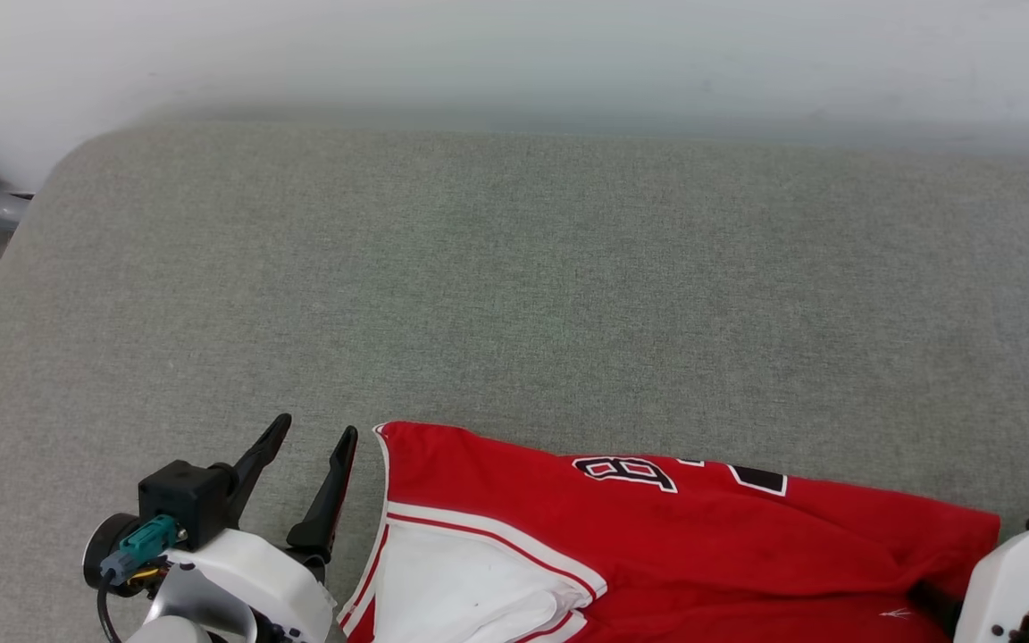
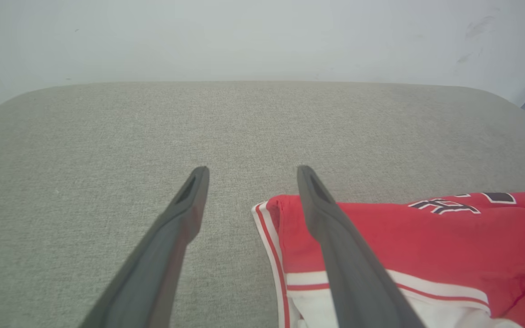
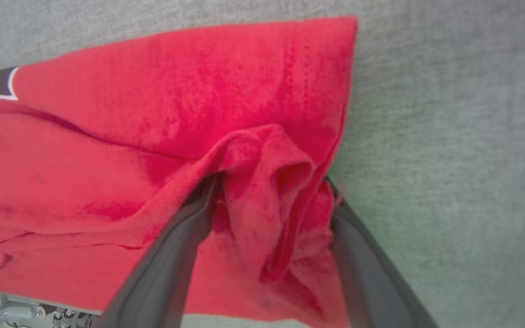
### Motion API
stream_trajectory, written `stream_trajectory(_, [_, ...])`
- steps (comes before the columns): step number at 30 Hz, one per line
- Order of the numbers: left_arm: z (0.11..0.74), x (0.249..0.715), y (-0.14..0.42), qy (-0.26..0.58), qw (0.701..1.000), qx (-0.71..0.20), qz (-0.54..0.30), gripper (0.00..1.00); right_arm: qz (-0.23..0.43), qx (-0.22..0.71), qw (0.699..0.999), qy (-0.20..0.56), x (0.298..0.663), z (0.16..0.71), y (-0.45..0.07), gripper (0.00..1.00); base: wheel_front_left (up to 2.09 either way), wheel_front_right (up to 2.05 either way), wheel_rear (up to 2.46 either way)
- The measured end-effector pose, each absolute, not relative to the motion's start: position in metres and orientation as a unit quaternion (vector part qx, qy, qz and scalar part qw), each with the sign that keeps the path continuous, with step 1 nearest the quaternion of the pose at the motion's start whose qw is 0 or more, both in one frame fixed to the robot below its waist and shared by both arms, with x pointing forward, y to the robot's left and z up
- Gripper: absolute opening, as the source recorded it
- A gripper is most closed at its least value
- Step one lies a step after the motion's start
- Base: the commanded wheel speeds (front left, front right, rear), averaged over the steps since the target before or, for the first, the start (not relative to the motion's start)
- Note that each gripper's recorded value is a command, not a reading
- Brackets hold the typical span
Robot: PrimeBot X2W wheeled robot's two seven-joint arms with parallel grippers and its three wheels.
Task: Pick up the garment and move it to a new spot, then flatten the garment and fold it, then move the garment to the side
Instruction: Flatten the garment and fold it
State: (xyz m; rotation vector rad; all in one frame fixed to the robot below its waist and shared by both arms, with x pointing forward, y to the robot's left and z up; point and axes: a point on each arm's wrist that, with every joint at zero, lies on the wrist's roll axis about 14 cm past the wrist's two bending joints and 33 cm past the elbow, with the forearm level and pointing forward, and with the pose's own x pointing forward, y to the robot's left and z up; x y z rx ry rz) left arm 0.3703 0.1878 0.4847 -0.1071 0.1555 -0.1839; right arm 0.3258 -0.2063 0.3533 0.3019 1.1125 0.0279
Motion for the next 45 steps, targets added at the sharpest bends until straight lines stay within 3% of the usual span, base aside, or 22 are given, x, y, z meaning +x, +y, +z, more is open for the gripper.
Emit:
stream_trajectory(4, [0.485,0.369,0.187,0.077,0.991,-0.055,-0.093,1.0,0.024,0.142,0.84,0.522,0.326,0.354,-0.199,1.0,0.0,0.0,0.0])
stream_trajectory(5, [0.486,0.369,0.186,0.076,0.991,-0.056,-0.093,1.0,0.025,0.141,0.841,0.522,0.326,0.354,-0.198,0.42,0.0,0.0,0.0])
stream_trajectory(6, [0.486,0.369,0.186,0.075,0.991,-0.057,-0.094,1.0,0.024,0.141,0.842,0.521,0.326,0.354,-0.199,0.17,0.0,0.0,0.0])
stream_trajectory(7, [0.486,0.368,0.185,0.074,0.991,-0.057,-0.095,1.0,0.023,0.14,0.844,0.518,0.326,0.355,-0.2,0.0,0.0,0.0,0.0])
stream_trajectory(16, [0.49,0.366,0.185,0.067,0.991,-0.06,-0.095,1.0,-0.008,0.114,0.867,0.485,0.332,0.364,-0.229,0.0,0.0,0.0,0.0])
stream_trajectory(28, [0.488,0.366,0.181,0.066,0.991,-0.064,-0.1,1.0,-0.138,0.034,0.89,0.434,0.339,0.397,-0.343,0.0,0.0,0.0,0.0])
stream_trajectory(36, [0.491,0.362,0.178,0.06,0.991,-0.066,-0.103,1.0,-0.114,0.036,0.902,0.414,0.344,0.404,-0.327,0.0,0.0,0.0,0.0])
stream_trajectory(45, [0.497,0.353,0.174,0.05,0.991,-0.07,-0.107,1.0,-0.035,0.047,0.918,0.392,0.338,0.426,-0.272,0.0,0.0,0.0,0.0])
